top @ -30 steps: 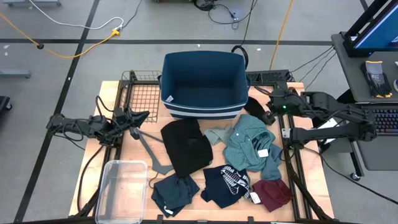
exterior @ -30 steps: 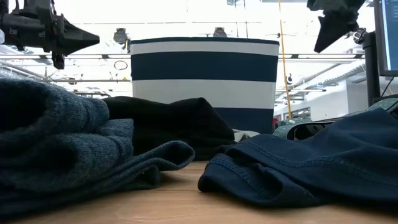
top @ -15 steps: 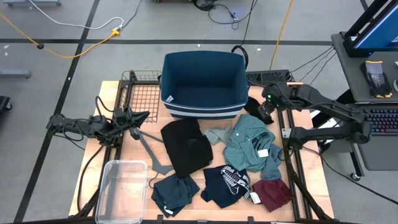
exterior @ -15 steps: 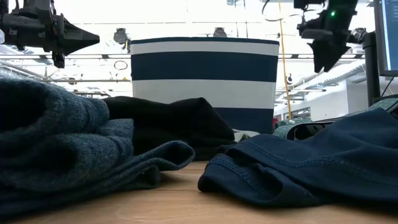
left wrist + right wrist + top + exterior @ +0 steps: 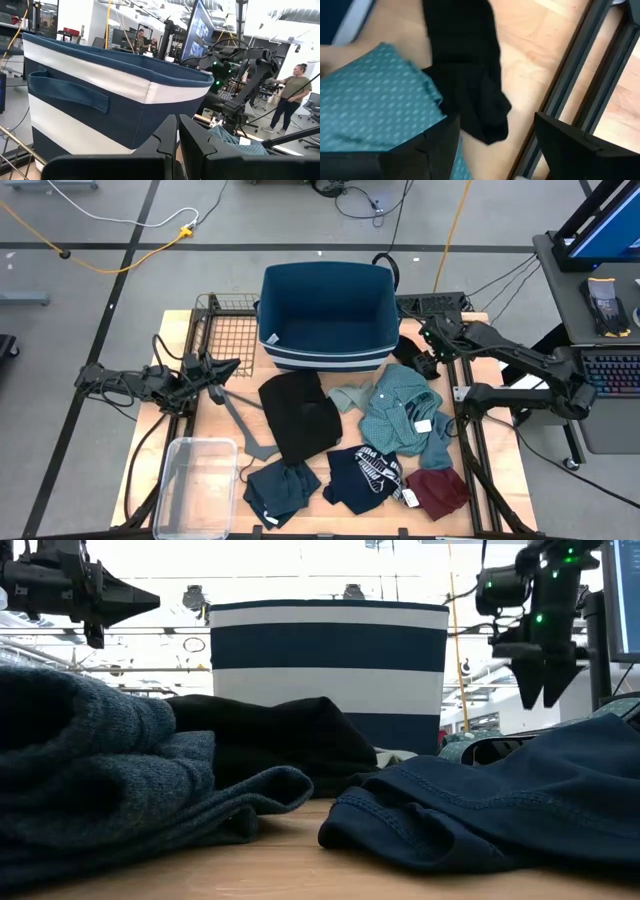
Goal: Pick & Place Cloths
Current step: Put the black sock into the transparent container
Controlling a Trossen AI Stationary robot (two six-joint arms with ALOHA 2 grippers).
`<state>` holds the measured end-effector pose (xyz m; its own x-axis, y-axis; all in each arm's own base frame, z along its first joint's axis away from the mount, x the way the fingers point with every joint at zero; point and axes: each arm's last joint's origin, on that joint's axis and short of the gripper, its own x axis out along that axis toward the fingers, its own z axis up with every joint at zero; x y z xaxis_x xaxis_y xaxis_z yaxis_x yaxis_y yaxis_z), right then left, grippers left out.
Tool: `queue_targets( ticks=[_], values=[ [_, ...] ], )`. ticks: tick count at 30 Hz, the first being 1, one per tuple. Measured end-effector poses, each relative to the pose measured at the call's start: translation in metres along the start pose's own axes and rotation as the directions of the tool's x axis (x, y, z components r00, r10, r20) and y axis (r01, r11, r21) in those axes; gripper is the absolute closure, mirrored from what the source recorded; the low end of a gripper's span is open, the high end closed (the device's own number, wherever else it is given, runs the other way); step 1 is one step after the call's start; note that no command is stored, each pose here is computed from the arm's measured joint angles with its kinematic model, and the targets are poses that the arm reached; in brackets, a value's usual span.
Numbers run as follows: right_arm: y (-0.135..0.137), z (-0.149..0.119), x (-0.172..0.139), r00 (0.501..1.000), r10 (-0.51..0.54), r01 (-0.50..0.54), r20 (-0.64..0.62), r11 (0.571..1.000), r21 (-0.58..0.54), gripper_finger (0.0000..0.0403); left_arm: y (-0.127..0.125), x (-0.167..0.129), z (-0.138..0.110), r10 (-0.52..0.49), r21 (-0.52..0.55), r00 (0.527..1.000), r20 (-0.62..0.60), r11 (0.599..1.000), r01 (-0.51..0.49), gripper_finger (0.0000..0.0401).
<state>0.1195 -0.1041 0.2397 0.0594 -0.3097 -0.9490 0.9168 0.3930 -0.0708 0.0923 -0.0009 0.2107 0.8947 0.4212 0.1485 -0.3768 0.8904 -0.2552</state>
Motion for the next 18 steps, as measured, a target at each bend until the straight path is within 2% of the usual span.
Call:
queue_targets(
  ticks=[10, 18],
  values=[
    [-0.012, 0.007, 0.022, 0.998, 0.036, -0.044, 0.047, 0.986, 0.160, 0.0154, 0.000, 0.000, 0.002, -0.003, -0.011, 1.000, 0.015, 1.000, 0.003, 0.0380],
    [-0.016, 0.002, 0.040, 0.997, 0.056, -0.064, 0.046, 0.973, 0.221, 0.0154, 0.000, 0.000, 0.002, -0.003, -0.012, 1.000, 0.015, 1.000, 0.003, 0.0380]
  ],
)
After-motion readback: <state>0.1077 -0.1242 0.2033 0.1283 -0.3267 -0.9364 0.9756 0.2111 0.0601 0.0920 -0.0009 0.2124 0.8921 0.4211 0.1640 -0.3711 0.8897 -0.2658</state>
